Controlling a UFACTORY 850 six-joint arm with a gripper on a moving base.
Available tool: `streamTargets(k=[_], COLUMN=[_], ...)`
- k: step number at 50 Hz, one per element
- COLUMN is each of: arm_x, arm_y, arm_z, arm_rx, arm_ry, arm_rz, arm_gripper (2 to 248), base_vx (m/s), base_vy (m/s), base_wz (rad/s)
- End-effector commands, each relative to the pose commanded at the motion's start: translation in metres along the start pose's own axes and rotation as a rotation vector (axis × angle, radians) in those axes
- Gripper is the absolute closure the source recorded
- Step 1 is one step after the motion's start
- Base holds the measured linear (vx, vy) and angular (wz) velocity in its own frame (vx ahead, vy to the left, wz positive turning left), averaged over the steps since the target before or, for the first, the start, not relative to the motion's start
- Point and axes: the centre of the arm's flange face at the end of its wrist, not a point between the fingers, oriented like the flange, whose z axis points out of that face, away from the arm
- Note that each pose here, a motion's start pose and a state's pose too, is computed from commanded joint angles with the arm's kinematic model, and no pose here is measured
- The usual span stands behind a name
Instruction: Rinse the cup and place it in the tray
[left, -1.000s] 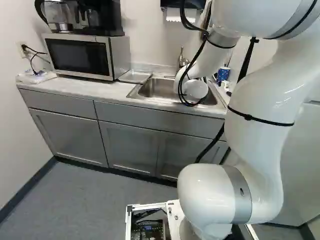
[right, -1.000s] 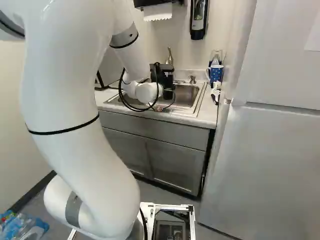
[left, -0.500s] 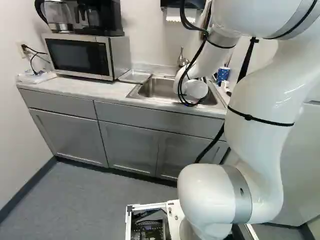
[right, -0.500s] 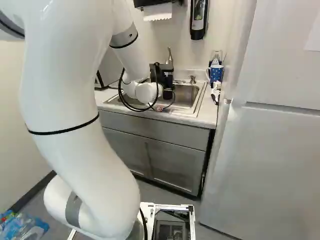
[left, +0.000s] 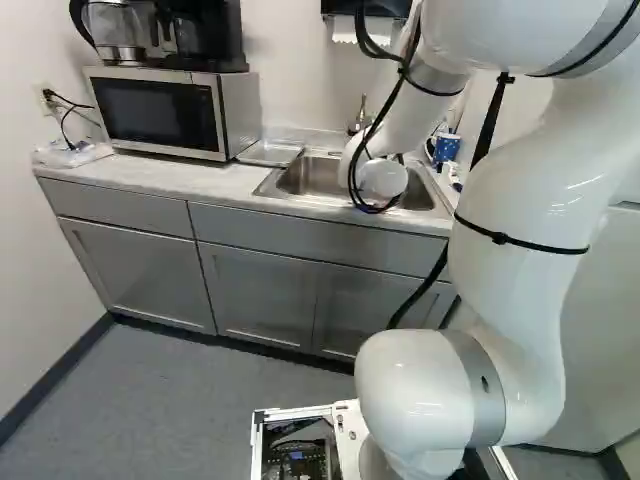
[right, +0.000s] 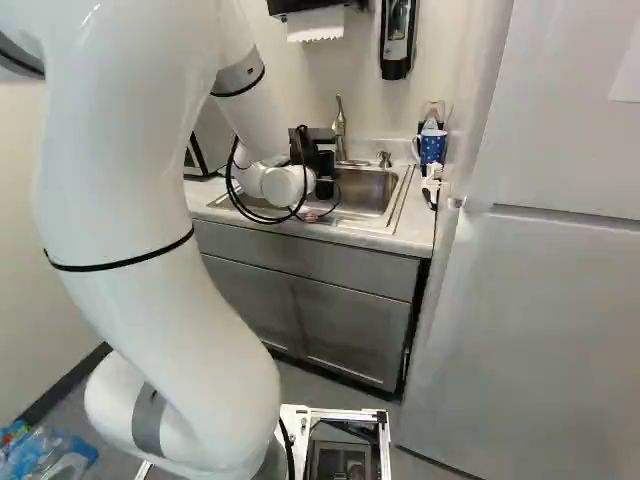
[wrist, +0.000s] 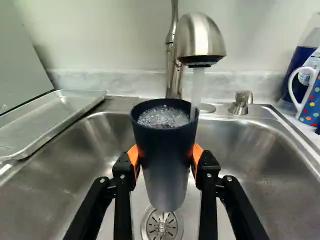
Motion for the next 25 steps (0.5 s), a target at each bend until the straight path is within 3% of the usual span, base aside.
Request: streamTargets(k=[25], arm_x=[0.009], arm_y=[-0.037], arm_z=[-0.008], arm_rx=[0.072], arm_ry=[0.020], arm_rz=[-0.017], arm_gripper=[129], base_vx=[0.000], base_vy=[0.000], base_wz=[0.000])
